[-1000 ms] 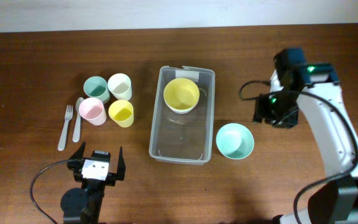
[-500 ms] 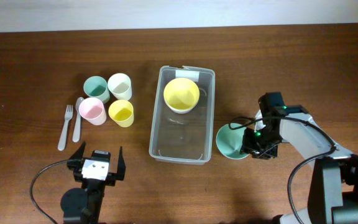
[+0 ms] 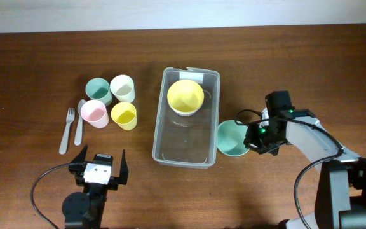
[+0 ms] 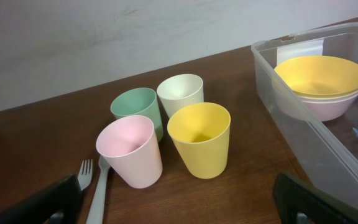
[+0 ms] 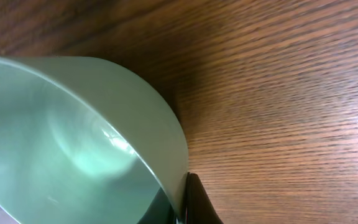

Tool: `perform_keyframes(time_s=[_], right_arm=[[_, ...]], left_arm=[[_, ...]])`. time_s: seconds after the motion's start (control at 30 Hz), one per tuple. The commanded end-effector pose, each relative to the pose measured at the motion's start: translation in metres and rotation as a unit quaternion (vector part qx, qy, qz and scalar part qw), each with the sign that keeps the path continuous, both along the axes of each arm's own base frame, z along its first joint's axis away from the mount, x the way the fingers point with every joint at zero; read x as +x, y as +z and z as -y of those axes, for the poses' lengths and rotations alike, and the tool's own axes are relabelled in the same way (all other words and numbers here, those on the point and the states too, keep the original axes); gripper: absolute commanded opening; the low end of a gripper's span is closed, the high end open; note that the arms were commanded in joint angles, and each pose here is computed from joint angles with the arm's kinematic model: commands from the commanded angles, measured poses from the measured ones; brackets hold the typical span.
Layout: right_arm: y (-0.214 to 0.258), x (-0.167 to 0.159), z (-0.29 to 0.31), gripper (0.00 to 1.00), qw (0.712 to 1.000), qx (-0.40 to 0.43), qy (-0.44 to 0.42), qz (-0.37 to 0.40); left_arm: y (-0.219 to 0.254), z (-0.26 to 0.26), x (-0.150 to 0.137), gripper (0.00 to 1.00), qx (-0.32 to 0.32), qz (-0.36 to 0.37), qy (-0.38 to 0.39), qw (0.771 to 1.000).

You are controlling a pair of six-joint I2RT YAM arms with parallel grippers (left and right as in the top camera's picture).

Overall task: Pack container
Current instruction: 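Move the right gripper to the green bowl and grasp its rim, then carry the green bowl and stack it onto the yellow bowl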

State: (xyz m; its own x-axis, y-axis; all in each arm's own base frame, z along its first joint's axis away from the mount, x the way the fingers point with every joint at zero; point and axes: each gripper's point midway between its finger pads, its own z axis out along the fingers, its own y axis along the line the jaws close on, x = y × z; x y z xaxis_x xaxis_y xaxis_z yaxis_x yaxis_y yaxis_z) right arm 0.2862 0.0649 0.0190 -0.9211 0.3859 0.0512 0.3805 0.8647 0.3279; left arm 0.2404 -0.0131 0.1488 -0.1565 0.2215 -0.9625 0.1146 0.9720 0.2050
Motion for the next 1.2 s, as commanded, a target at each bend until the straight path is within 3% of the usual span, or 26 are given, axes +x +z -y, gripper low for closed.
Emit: perform_keyframes(time_s=[0.0,0.17,0.27,0.33,0.43,0.5,0.57,0.73,0.87,1.17], right_arm=[[0.001,0.004,0.008,0.04,0.999,0.012,-0.029,0.002],[0.051,0.031,0.001,0.04,0.986,0.129,-0.037,0.095],[0.111,0.045,0.017,0.04,0.966,0.163,-0.048,0.195],[0.157,0.049,0.028,0.04,0.949,0.161,-0.047,0.267],[0.227,0.046,0.007,0.04,0.904,0.199,0.026,0.377],[0.263,0.039,-0.016,0.04,0.874,0.233,0.069,0.421],[0.275,0.038,-0.032,0.04,0.869,0.251,0.069,0.422],[0.259,0.048,-0.074,0.04,0.886,0.246,0.065,0.388],[0.219,0.067,-0.107,0.04,0.911,0.203,0.076,0.350],[0.129,0.139,-0.135,0.04,0.967,0.067,0.112,0.219]], left_arm=[[-0.002,0.003,0.000,1.00,0.003,0.001,-0.009,1.000],[-0.002,0.003,0.000,1.00,0.003,0.001,-0.009,1.000],[-0.002,0.003,0.000,1.00,0.003,0.001,-0.009,1.000],[-0.002,0.003,0.000,1.00,0.003,0.001,-0.009,1.000],[-0.002,0.003,0.000,1.00,0.003,0.001,-0.009,1.000],[-0.002,0.003,0.000,1.00,0.003,0.001,-0.009,1.000],[-0.002,0.003,0.000,1.00,0.003,0.001,-0.009,1.000],[-0.002,0.003,0.000,1.00,0.003,0.001,-0.009,1.000],[-0.002,0.003,0.000,1.00,0.003,0.001,-0.009,1.000],[-0.002,0.003,0.000,1.00,0.003,0.001,-0.009,1.000]])
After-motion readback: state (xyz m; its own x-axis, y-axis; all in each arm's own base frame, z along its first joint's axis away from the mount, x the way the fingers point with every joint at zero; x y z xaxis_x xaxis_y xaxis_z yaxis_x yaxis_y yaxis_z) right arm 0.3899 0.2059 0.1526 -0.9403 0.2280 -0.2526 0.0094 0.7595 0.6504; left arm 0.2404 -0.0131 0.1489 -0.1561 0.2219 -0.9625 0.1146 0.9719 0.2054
